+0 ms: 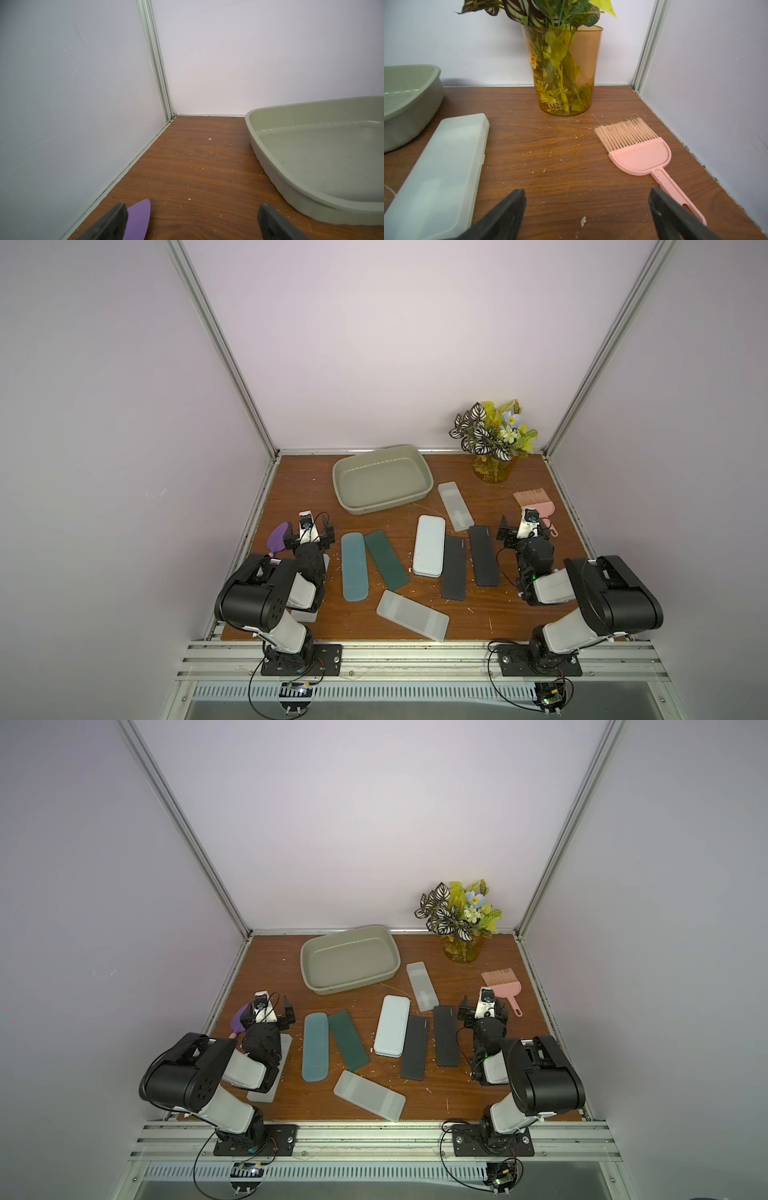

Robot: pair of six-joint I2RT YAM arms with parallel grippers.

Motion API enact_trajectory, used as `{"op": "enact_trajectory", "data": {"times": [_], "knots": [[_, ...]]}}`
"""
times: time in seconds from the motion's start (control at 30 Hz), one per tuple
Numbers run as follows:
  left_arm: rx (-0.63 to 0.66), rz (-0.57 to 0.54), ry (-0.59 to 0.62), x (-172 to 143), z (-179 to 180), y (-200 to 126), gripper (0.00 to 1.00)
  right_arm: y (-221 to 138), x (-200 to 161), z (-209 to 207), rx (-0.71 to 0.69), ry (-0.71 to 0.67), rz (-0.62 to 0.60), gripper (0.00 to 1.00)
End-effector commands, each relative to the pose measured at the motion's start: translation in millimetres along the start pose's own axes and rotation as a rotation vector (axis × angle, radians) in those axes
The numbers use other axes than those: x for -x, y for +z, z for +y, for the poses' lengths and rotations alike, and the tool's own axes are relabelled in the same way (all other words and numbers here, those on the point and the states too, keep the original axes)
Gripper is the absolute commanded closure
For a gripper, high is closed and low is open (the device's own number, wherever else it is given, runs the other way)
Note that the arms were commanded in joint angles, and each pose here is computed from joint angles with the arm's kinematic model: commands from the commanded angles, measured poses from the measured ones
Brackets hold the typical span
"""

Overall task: Put the pencil case into the storage box
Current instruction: Move the storage box to the center of the board.

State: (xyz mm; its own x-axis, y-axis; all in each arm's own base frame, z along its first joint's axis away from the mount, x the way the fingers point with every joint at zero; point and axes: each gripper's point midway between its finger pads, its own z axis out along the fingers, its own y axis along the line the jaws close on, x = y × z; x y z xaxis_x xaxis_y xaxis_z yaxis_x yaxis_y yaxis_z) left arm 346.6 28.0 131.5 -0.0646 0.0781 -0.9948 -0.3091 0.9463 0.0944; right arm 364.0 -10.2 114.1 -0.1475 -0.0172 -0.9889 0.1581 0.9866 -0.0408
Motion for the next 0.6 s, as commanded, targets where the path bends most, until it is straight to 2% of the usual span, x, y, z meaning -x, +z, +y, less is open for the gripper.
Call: {"op": "enact_trajectory", "data": {"times": [0.0,0.57], "knots": [[0.007,-0.013,-0.011,4.6,2.7,3.2,0.02,0.7,14.3,4.0,0.017,0.0,-0.051,0.0],[0.005,-0.013,-0.011,4.7,2.3,2.9,0.02,0.6,13.9,4.7,0.02,0.0,-0.049,0.01]]}}
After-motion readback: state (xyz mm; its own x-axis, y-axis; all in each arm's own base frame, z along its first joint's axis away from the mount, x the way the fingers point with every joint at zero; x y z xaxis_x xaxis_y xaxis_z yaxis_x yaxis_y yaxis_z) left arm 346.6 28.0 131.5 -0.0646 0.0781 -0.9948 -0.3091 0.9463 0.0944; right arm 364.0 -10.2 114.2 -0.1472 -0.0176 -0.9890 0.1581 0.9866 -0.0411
